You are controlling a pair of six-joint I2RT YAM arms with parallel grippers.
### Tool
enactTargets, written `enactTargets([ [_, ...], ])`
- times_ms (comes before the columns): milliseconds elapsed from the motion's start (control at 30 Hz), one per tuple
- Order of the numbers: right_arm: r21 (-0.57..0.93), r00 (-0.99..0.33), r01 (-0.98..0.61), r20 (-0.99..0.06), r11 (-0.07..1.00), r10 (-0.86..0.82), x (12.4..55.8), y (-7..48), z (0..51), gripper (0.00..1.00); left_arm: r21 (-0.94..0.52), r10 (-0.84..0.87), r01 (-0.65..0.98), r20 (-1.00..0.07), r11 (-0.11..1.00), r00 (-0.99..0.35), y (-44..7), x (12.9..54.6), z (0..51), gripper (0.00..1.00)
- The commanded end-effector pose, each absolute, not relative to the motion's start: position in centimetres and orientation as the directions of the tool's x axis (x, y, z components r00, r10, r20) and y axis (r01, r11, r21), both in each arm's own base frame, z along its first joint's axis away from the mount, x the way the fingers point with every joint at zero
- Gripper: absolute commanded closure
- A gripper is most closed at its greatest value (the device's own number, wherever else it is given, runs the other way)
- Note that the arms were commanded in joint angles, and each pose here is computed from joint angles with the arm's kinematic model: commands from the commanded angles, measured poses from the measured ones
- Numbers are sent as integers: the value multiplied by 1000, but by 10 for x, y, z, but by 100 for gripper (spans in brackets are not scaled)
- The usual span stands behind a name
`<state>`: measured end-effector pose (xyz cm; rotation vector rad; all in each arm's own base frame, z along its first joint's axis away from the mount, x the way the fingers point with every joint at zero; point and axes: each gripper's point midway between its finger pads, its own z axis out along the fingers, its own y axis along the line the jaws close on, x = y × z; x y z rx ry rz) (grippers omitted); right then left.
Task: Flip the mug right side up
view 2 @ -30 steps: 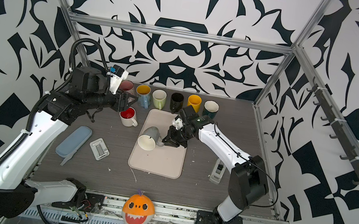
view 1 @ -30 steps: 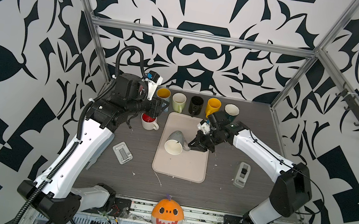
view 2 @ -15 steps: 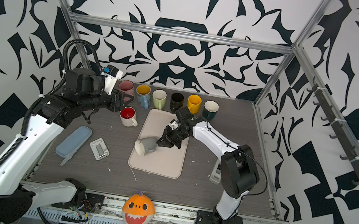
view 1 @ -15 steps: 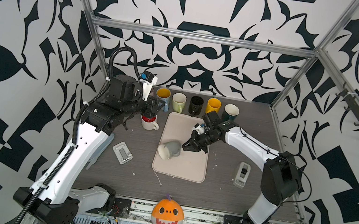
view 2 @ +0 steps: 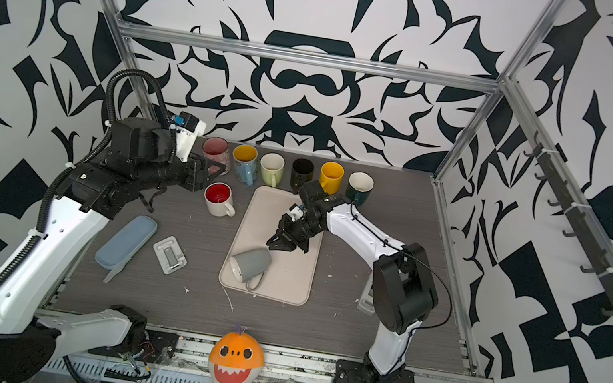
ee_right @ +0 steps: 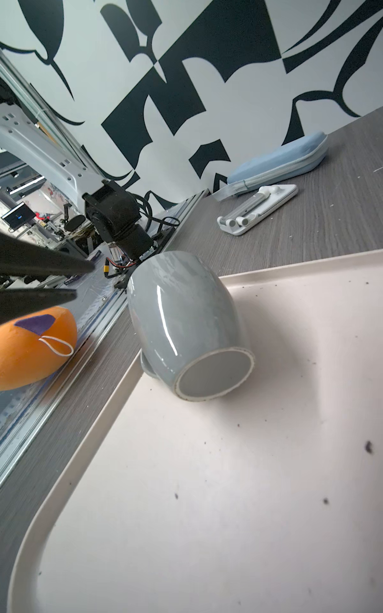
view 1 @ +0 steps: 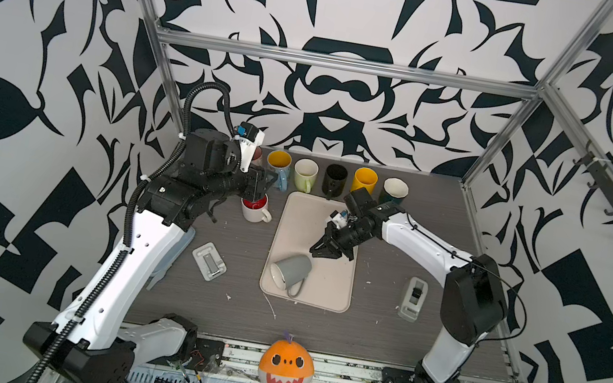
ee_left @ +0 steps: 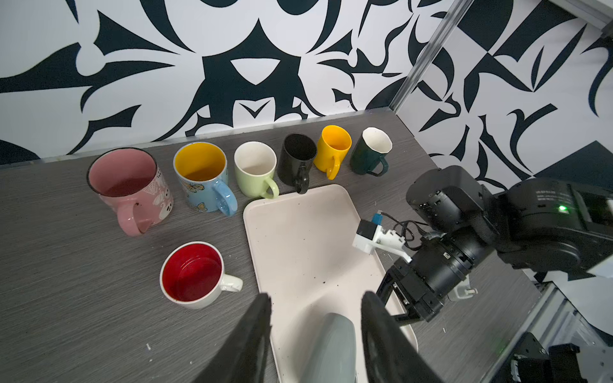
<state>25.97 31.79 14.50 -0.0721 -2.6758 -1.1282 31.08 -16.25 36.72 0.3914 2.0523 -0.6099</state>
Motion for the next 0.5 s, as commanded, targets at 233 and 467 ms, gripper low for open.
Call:
enactTargets([
  [233,453,-939,-318,-33,833,-341,231,316,167,83,-307,42,500,-820,810,-571,-167,308,352,53],
  [467,199,-841,-540,-171,818,-514,210,312,166,64,-323,51,463,-774,825,-631,-163,302,330,53],
])
